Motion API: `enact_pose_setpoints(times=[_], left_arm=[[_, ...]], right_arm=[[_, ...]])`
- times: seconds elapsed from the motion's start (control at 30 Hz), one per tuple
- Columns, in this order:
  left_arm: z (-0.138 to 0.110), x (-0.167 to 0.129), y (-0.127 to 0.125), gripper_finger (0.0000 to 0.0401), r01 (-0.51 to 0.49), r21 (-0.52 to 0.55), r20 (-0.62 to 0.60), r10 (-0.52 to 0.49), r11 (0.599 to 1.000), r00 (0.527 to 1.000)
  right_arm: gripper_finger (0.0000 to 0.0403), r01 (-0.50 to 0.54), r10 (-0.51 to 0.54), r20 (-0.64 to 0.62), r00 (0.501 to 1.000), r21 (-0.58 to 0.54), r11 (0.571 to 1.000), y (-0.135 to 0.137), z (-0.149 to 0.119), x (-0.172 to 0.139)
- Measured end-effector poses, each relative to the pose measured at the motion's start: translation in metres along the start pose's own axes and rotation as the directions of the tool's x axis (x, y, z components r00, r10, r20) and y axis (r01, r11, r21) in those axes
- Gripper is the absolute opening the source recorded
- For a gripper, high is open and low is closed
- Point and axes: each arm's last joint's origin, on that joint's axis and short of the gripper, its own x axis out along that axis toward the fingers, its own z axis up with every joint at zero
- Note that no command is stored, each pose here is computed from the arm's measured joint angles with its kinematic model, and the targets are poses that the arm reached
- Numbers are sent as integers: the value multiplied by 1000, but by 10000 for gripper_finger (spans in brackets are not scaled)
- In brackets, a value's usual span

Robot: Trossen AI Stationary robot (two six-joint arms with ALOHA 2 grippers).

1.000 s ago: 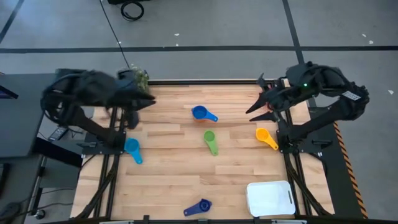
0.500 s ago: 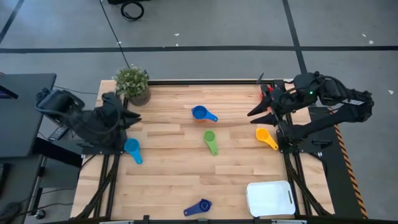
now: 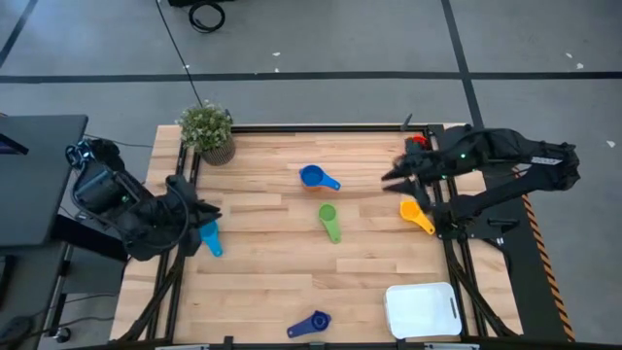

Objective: Nest measuring cups in basket
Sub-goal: Stack the red measuring cup on top of the blue measuring cup

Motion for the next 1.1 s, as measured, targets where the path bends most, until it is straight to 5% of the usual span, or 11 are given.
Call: enact_pose_setpoints(times=[0.07,0.2,0.43,0.63,0.8,0.93,1.1], left_arm=[[0,-1,-1,66,11,-8,13,-11,1000,1000],[0,-2,-2,66,19,5,25,-19,1000,1000],[-1,-3,-3,66,20,10,28,-20,1000,999],[-1,-3,-3,66,19,14,28,-20,1000,999],[-1,-3,-3,66,19,14,28,-19,1000,999],[-1,-3,-3,66,19,14,28,-19,1000,999],[-1,-3,-3,66,19,16,28,-19,1000,999]], right_arm=[[134,169,-171,11,985,80,982,-7,0,2],[130,418,-429,-3,903,236,877,-21,-2,8],[129,620,-604,-173,778,369,692,-51,-7,27],[129,764,-682,-353,640,378,522,-87,-14,42],[129,839,-624,-561,544,384,386,-120,-26,47],[129,889,-574,-680,457,332,314,-146,-35,51],[129,918,-512,-765,391,284,277,-180,-44,59]])
